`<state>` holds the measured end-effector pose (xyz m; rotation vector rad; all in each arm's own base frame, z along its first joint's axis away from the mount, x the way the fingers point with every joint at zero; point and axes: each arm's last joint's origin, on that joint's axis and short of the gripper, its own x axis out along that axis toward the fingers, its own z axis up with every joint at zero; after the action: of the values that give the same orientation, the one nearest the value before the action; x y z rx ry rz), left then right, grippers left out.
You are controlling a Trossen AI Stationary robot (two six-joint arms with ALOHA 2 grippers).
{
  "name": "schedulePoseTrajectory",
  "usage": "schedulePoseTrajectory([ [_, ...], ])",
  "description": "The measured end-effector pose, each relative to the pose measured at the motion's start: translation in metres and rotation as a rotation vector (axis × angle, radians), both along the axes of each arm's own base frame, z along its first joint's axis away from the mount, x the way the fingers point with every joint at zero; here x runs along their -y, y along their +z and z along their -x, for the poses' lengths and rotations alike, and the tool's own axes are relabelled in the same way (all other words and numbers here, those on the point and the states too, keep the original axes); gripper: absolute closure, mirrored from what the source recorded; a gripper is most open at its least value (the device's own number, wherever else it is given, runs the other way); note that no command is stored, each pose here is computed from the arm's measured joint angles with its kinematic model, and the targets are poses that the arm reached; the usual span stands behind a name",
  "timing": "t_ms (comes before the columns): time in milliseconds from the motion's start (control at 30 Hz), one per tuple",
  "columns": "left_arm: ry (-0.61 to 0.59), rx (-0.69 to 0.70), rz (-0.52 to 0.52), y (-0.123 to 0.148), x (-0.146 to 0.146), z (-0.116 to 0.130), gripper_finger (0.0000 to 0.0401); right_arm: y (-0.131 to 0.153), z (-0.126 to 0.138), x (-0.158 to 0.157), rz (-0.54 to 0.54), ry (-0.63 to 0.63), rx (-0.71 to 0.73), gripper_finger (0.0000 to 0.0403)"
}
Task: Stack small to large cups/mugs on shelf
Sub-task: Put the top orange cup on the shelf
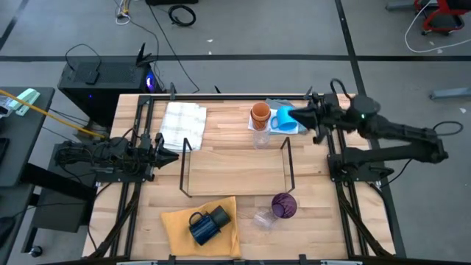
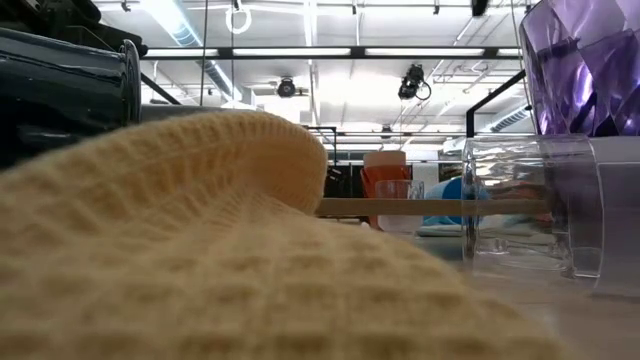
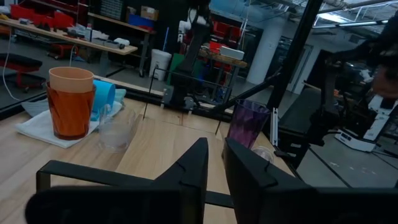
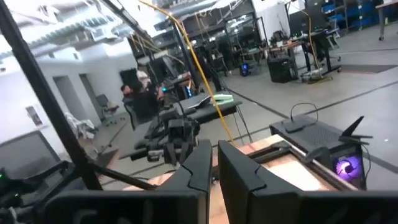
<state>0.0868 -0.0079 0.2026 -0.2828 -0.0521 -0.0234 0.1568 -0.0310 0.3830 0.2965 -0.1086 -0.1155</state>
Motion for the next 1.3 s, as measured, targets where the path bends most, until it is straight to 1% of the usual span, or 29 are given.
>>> schedulePoseTrajectory([
  [100,0.0,-0.001,0.0,0.0,0.0,0.0,0.0343,0.034,-0.013,0.01,0.003,-0.031,-0.011,0.0369],
  [233,0.0,0.0,0.0,0.0,0.0,0.0,0.0348,0.073,-0.025,0.025,0.012,-0.013,-0.011,0.0369],
  [367,0.0,0.0,0.0,0.0,0.0,0.0,0.035,0.101,-0.034,0.036,0.025,0.028,-0.003,0.0369],
  [467,0.0,0.0,0.0,0.0,0.0,0.0,0.0347,0.113,-0.041,0.044,0.032,0.063,-0.003,0.0369],
  [500,0.0,0.0,-0.002,0.0,0.0,0.0,0.0346,0.116,-0.043,0.046,0.03,0.072,-0.01,0.0369],
  [567,0.003,0.006,-0.043,0.0,0.0,0.0,0.0343,0.12,-0.048,0.051,0.028,0.074,-0.017,0.0369],
  [667,0.012,0.025,-0.154,0.002,0.0,0.0,0.0342,0.123,-0.054,0.055,0.031,0.072,-0.017,0.0369],
  [733,0.02,0.069,-0.206,0.006,0.0,0.0,0.0345,0.123,-0.056,0.056,0.037,0.072,-0.018,0.0369],
  [833,0.054,0.191,-0.264,0.018,-0.001,0.003,0.035,0.121,-0.06,0.057,0.034,0.073,-0.028,0.0369],
  [933,0.156,0.352,-0.256,0.034,-0.003,0.008,0.0355,0.121,-0.061,0.058,0.035,0.072,-0.032,0.0369],
  [1000,0.243,0.409,-0.236,0.042,-0.006,0.012,0.0355,0.121,-0.061,0.058,0.039,0.072,-0.029,0.0369],
  [1067,0.29,0.415,-0.222,0.05,-0.008,0.015,0.0353,0.121,-0.061,0.058,0.04,0.072,-0.029,0.0369],
  [1167,0.316,0.419,-0.217,0.068,-0.009,0.017,0.0347,0.122,-0.06,0.057,0.043,0.072,-0.025,0.0369],
  [1300,0.334,0.408,-0.28,0.103,-0.008,0.014,0.0341,0.122,-0.06,0.057,0.057,0.071,-0.025,0.0369],
])
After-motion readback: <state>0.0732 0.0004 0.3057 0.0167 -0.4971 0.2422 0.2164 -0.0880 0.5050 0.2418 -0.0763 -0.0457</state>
